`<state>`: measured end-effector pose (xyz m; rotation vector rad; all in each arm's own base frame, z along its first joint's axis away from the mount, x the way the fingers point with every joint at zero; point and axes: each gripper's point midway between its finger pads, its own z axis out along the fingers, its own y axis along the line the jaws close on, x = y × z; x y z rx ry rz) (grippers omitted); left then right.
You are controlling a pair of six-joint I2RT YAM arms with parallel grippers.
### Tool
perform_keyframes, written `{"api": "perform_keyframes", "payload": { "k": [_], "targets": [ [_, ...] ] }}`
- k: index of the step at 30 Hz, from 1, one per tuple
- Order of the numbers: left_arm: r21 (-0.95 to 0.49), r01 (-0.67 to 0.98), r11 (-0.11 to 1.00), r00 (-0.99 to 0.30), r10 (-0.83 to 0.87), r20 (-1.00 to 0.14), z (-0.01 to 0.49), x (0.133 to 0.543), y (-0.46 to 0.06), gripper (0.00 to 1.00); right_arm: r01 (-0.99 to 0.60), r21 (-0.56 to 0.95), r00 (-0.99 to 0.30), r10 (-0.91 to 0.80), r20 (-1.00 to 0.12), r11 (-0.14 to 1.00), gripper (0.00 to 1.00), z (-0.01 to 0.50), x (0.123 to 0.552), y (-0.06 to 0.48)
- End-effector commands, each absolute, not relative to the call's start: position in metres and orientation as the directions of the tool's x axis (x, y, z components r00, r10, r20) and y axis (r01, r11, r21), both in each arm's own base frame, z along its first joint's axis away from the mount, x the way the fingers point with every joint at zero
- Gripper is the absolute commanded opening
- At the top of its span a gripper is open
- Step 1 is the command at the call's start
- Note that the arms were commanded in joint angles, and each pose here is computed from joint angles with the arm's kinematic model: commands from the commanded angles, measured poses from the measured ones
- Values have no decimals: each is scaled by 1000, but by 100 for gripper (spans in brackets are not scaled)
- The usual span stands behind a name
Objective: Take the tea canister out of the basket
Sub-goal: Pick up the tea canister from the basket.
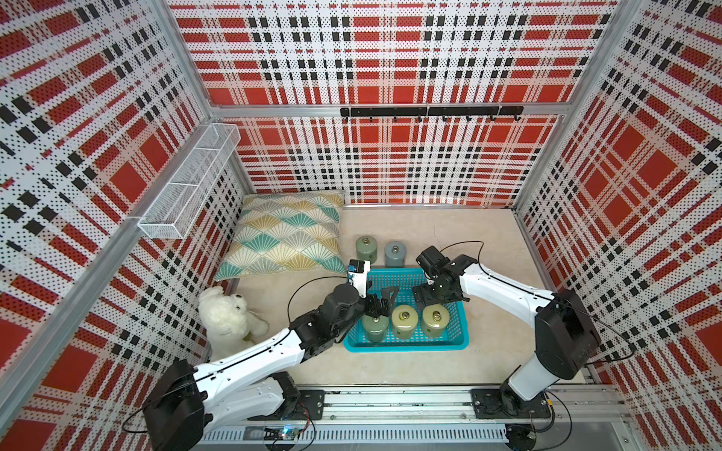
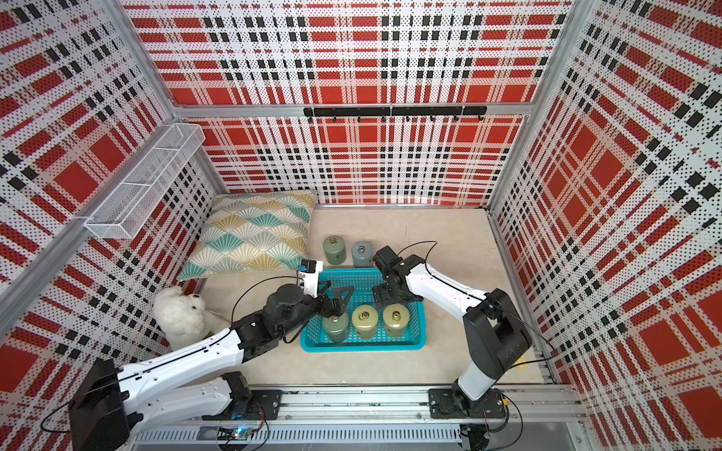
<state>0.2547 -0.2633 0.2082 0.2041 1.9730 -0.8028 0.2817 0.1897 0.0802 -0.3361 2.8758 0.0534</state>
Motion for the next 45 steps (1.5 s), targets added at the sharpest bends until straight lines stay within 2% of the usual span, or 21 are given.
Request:
{"api": "perform_keyframes", "payload": {
  "k": [1,14,23,25,28,33,35,45],
  "targets": [
    [-440,464,769,-503,-180,-845,212,253,-261,100,-234,-7,-944,-229,-239,972,100,75,288,188],
    [-440,463,770,-499,-184,-847,213,253,-260,100,-228,-24,-948,-227,-224,973,98,56,300,190],
    [-440,462,770,-500,-184,-846,212,252,-260,100,-225,-33,-945,-227,-237,974,93,55,305,189],
    [-440,462,770,-500,-184,-846,213,252,-260,100,-225,-38,-945,-227,-235,974,91,53,305,189],
    [-437,461,772,-499,-183,-847,213,253,-259,100,-225,-35,-945,-226,-236,974,79,54,304,189],
    [-439,459,773,-494,-188,-849,215,253,-258,99,-216,-27,-936,-215,-277,976,77,75,304,189],
    [-439,458,773,-495,-189,-848,215,253,-259,99,-218,-20,-931,-214,-294,976,73,85,304,189],
    [-447,446,776,-485,-210,-849,220,254,-254,100,-217,6,-907,-199,-370,976,73,138,300,191]
  ]
}}
